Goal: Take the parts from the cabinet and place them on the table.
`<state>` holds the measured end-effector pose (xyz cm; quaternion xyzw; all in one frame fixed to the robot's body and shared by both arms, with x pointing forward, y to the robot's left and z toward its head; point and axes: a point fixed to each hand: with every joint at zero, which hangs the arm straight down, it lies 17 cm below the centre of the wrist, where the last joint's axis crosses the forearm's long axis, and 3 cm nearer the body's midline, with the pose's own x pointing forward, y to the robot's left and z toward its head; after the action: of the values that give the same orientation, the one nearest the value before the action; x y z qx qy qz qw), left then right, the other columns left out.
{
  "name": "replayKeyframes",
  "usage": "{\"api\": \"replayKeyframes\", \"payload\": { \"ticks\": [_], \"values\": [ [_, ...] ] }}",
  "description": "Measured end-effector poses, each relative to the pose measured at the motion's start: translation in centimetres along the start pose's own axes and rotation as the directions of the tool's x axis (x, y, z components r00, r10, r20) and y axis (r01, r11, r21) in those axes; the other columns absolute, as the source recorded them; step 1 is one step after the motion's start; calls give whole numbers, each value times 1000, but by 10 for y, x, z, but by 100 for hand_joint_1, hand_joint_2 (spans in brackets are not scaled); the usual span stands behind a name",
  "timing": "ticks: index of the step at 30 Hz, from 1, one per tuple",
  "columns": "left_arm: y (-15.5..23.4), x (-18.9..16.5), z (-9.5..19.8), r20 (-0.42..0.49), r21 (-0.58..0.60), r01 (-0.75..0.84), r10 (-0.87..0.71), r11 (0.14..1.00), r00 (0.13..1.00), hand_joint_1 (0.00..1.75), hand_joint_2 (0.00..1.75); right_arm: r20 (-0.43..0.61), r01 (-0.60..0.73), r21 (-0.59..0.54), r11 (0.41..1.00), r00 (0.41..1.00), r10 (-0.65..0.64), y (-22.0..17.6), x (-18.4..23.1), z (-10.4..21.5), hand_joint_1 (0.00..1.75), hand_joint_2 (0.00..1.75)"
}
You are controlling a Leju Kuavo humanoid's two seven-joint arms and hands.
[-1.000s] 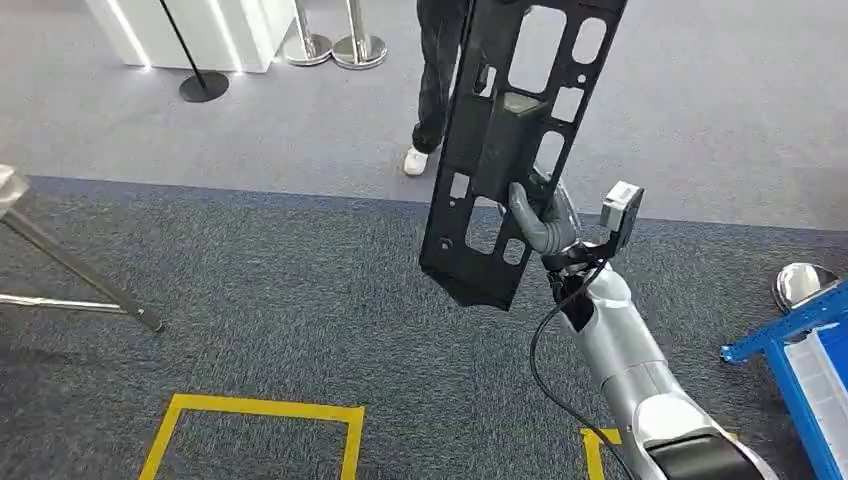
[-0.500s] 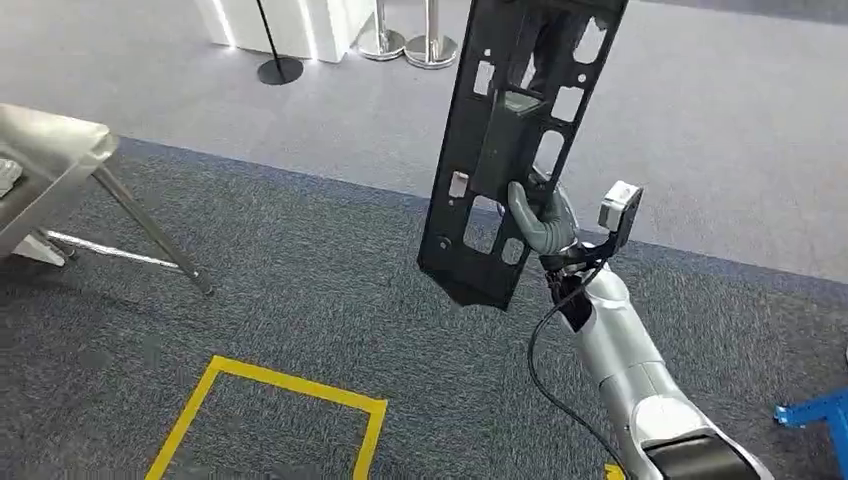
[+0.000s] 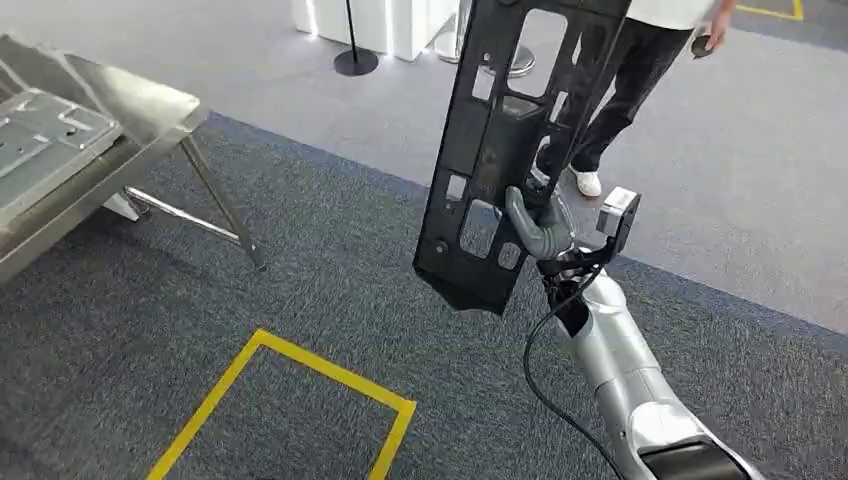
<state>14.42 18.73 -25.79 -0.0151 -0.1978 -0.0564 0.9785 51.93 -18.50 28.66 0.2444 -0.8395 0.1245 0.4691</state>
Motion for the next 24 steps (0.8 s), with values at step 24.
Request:
{"api": "replayKeyframes", "payload": {
  "ticks": [24],
  "values": [
    [5, 11, -2, 17, 8, -4, 4, 1000, 1000, 0, 175, 28, 4, 22, 1000, 1000, -4, 3, 8, -2, 175, 175]
  ]
}}
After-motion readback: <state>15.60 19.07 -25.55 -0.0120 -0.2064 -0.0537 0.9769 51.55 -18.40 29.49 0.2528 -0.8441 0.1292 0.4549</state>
